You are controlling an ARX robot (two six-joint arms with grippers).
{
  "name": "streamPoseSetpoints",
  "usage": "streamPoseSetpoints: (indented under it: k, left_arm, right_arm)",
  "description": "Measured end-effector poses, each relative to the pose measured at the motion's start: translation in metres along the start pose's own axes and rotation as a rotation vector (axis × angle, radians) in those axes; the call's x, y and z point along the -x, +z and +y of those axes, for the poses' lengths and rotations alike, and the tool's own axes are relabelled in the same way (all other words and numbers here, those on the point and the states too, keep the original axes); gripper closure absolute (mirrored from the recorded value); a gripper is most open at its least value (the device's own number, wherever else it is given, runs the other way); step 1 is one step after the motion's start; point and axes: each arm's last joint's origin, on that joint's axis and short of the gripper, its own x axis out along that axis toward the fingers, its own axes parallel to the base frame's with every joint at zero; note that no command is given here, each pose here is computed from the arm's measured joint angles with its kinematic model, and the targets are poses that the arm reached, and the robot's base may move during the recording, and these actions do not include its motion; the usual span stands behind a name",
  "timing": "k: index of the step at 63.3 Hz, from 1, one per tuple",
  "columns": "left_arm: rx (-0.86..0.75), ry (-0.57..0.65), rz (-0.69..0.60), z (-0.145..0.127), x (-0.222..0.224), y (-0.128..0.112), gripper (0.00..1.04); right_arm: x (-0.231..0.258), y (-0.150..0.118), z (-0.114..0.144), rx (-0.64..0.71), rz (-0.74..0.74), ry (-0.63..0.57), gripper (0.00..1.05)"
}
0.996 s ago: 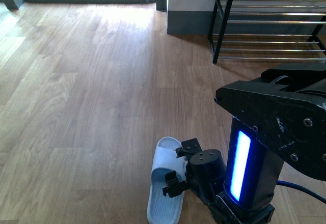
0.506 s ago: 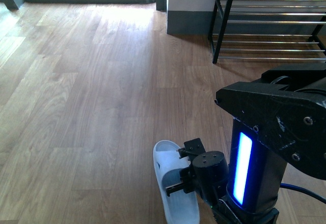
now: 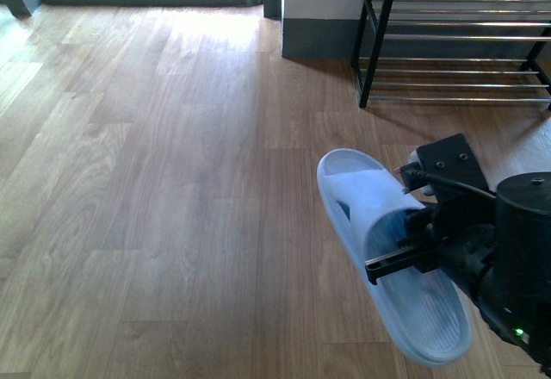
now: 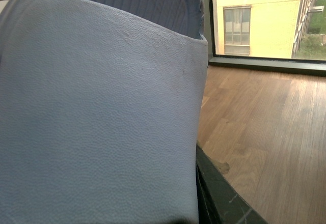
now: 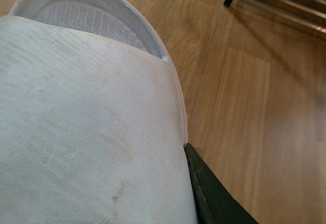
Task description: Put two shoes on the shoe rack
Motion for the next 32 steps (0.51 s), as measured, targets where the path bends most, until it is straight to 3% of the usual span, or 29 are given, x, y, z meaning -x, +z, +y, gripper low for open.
streamPoseSetpoints:
  k: [32]
  left_arm:
    - [0.0,0.0,0.0,0.0,0.0,0.0,1.03]
  right_arm:
    - [0.0017,0.0016,-0.002,-0.004,-0.005,-0.007,1.03]
